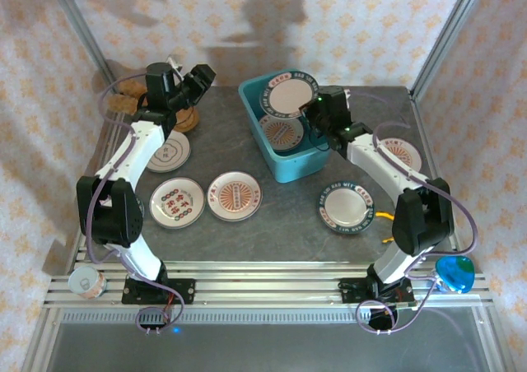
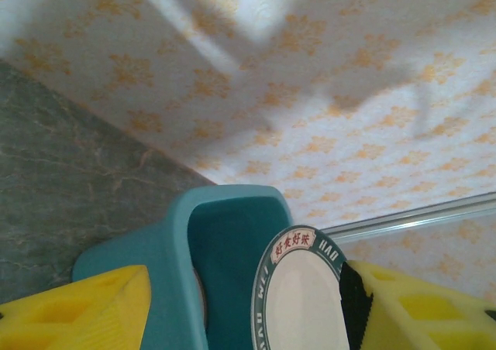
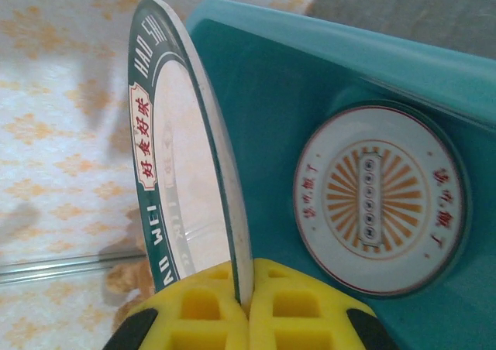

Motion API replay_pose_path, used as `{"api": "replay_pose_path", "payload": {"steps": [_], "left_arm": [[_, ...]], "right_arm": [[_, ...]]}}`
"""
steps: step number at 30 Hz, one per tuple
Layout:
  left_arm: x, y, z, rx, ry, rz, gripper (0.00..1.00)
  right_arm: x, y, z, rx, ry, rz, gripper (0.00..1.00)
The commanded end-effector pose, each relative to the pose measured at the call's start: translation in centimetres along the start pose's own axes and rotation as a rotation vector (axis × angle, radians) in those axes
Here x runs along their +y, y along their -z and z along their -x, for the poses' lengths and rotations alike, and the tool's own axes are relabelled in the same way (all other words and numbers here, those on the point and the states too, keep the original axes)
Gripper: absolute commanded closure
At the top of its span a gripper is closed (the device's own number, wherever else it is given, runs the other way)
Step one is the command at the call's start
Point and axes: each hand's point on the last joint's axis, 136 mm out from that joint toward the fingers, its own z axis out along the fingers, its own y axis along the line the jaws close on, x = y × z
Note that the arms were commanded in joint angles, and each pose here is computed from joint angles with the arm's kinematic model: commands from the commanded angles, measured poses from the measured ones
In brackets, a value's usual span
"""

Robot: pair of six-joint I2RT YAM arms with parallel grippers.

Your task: Place the plates into the plastic bin on the countertop

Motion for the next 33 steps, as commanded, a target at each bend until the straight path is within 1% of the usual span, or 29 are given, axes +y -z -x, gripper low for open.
{"api": "replay_pose_path", "payload": {"steps": [1, 4, 7, 11, 17, 33], "left_arm": [[-0.2, 0.2, 1.4, -0.038, -0.047, 0.039, 0.35], [0.5, 0.1, 1.6, -0.039, -0.069, 0.077, 0.35], [1.1, -0.3, 1.6, -0.03, -0.054, 0.092, 0.35], [1.6, -0.6, 1.4, -0.022, -0.057, 0.102, 0.35], [2.1, -0.8, 1.4, -0.015, -0.057, 0.111, 0.35], [3.3, 0.4, 1.3, 0.001, -0.074, 0.163, 0.35]], "right_arm": [[0.1, 0.6, 0.8, -0.019, -0.01, -0.056, 1.0], [-0.4, 0.2, 0.3, 0.006, -0.007, -0.087, 1.0], [-0.9, -0.5, -0.4, 0.03, -0.003, -0.13, 1.0], [-1.5, -1.4, -0.9, 0.041, 0.013, -0.187, 1.0], [-2.1, -3.1, -2.1, 0.06, 0.019, -0.234, 1.0], [-5.8, -6.6, -4.3, 0.06, 0.042, -0.455, 1.0]]}}
